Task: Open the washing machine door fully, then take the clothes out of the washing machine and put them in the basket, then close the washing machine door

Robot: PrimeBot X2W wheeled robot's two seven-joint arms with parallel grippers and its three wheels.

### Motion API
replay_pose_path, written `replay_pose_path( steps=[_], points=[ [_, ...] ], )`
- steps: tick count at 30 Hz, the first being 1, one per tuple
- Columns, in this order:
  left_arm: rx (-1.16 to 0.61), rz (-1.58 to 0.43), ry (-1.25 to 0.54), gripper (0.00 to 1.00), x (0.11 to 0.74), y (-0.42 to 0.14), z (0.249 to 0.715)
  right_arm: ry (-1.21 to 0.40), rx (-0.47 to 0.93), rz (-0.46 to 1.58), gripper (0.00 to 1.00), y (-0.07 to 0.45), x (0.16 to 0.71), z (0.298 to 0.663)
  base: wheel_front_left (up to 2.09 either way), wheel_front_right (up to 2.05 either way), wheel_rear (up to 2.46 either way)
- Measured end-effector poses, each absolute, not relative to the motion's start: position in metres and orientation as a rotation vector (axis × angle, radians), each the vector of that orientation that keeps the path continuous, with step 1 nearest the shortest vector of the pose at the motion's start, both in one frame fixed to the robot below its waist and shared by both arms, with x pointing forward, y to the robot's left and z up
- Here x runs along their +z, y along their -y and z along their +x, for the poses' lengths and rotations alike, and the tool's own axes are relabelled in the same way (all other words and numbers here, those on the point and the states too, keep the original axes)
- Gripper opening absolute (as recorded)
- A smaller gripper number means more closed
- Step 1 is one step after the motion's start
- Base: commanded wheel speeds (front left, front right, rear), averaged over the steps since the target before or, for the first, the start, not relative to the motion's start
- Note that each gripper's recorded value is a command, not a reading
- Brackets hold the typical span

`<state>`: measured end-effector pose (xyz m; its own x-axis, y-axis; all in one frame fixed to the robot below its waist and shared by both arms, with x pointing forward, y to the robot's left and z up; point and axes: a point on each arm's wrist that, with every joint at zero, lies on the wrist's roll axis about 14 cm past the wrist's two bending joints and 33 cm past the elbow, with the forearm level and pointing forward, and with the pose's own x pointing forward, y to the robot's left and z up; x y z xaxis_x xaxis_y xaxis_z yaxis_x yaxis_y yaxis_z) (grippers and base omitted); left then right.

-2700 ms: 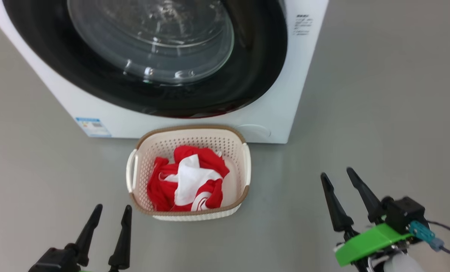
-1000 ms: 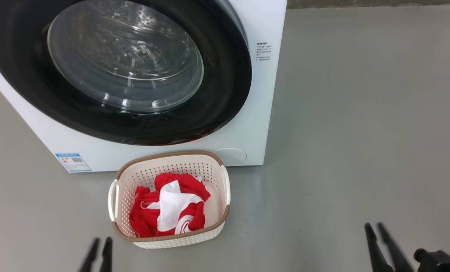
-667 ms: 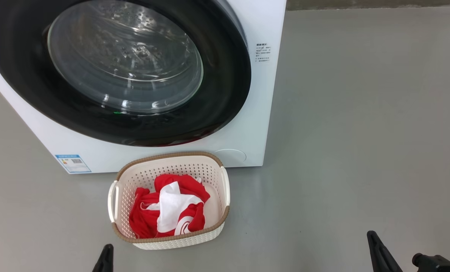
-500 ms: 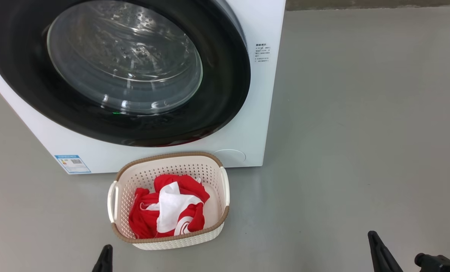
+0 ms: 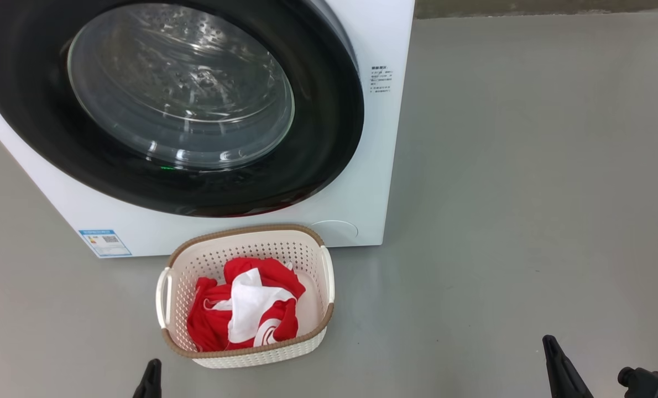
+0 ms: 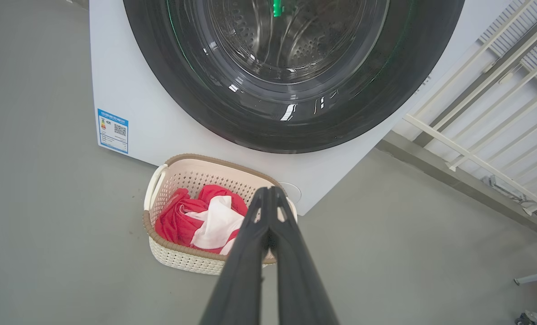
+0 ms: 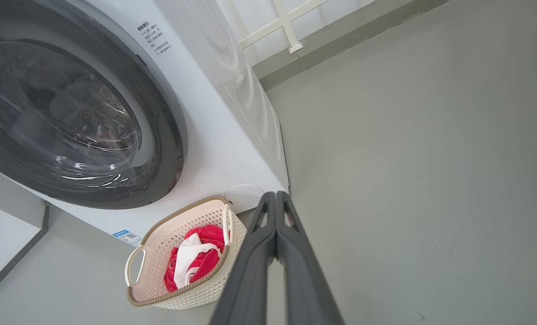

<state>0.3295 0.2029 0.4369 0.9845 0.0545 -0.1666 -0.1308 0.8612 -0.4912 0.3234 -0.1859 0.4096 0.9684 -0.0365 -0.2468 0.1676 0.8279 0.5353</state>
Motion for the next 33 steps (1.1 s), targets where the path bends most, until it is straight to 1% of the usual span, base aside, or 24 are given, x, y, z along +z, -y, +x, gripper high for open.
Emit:
replay_pose_path(
  steps=[7, 33],
  points=[
    [0.105, -0.601, -0.139, 0.0, 0.441, -0.203, 0.336, -0.217, -0.119, 0.663, 0.0, 0.187, 0.415, 0.331, 0.0, 0.0, 0.0],
    [0.13, -0.854, -0.143, 0.0, 0.444, -0.203, 0.343, -0.191, -0.158, 0.907, 0.0, 0.193, 0.425, 0.34, 0.0, 0.0, 0.0]
  ],
)
